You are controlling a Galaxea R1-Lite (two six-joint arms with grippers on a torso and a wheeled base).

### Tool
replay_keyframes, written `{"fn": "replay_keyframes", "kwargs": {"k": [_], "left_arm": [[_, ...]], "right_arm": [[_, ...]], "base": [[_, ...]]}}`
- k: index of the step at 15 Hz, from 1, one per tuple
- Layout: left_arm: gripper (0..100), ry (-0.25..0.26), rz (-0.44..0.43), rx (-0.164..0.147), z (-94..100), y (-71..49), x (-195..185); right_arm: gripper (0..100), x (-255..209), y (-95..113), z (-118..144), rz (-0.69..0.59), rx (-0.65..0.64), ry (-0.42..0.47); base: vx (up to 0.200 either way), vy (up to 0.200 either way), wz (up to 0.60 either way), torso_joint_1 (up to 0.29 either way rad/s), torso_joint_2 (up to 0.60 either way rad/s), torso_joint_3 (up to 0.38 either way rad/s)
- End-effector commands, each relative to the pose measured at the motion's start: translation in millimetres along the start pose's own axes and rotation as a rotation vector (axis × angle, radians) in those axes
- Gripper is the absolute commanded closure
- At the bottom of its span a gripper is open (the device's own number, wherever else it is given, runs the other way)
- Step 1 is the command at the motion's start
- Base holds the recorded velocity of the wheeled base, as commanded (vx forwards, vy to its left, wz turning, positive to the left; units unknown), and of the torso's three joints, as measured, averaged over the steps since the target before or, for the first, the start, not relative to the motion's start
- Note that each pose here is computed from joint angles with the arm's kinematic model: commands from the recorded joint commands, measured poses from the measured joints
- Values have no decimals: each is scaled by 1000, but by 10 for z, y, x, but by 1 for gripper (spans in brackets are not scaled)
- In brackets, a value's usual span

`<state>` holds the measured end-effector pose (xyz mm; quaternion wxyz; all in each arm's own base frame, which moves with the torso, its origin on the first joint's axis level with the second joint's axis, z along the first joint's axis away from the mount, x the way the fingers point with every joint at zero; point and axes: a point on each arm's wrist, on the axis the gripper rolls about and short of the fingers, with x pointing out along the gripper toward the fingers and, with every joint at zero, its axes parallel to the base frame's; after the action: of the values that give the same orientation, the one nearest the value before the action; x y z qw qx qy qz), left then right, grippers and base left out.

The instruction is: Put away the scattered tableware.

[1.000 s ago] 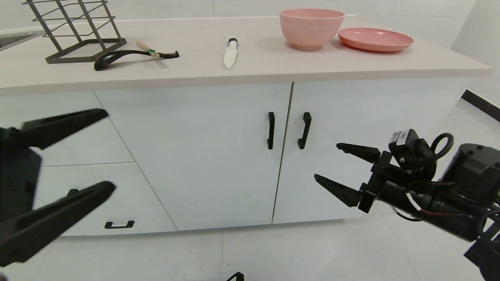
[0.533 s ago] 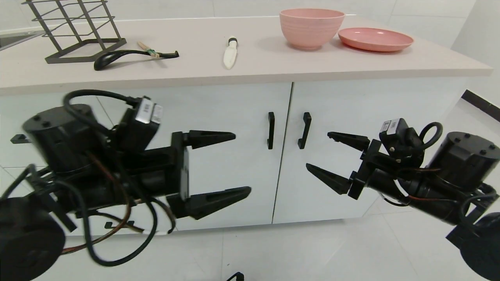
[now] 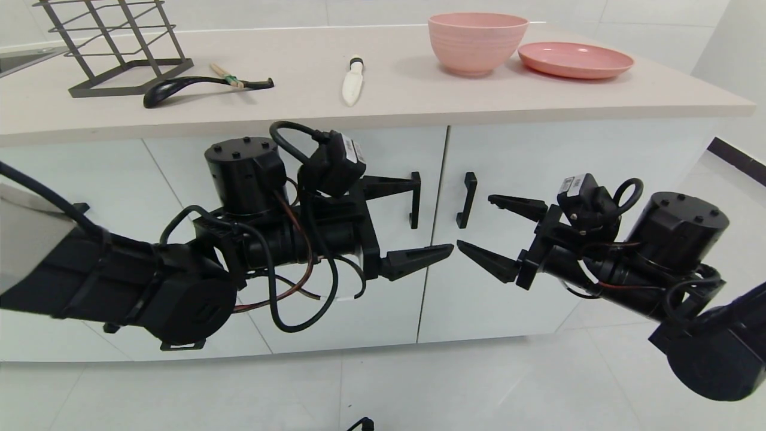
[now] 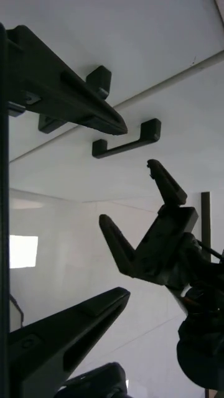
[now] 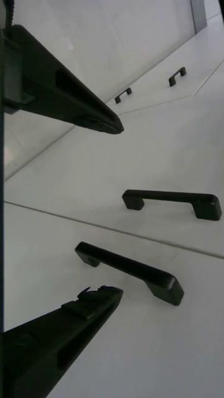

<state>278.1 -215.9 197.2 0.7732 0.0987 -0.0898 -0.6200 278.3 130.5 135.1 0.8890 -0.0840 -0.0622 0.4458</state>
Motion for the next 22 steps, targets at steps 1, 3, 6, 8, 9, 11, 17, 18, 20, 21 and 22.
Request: {"fn": "replay_keyframes", "kwargs": {"k": [1, 3, 6, 8, 9, 11, 17, 18, 20, 21, 22], "left_arm": [[0, 5, 0, -14, -101, 66, 87], [0, -1, 25, -1, -105, 151, 109], [0, -31, 29, 24, -74, 223, 200], [0, -66, 33, 56, -32, 335, 316], [0, -76, 34, 65, -23, 370, 351], [0, -77, 36, 54, -21, 370, 359], [0, -62, 141, -42, -34, 378, 395], [0, -62, 150, -45, -39, 389, 404], [0, -62, 163, -45, -51, 384, 426], [0, -63, 155, -45, -45, 361, 446], [0, -63, 152, -47, -48, 347, 460]], "right_arm": [[0, 110, -63, -62, 1, -1, -1], [0, 148, -85, -100, 0, 1, 3], [0, 178, -114, -71, -4, -8, -12], [0, 186, -115, -108, 11, -3, -6], [0, 202, -107, -123, 51, -3, -11], [0, 239, -119, -156, 68, -3, -17], [0, 324, -152, -156, 71, -14, -33], [0, 341, -151, -213, 77, -6, -21], [0, 345, -134, -257, 159, -12, -26], [0, 333, -122, -267, 200, -16, -30], [0, 321, -108, -272, 231, -15, -32]], "base": [[0, 0, 0, 0, 0, 0], [0, 0, 0, 0, 0, 0], [0, 0, 0, 0, 0, 0], [0, 0, 0, 0, 0, 0], [0, 0, 0, 0, 0, 0], [0, 0, 0, 0, 0, 0], [0, 0, 0, 0, 0, 0], [0, 0, 0, 0, 0, 0], [0, 0, 0, 0, 0, 0], [0, 0, 0, 0, 0, 0], [0, 0, 0, 0, 0, 0]]}}
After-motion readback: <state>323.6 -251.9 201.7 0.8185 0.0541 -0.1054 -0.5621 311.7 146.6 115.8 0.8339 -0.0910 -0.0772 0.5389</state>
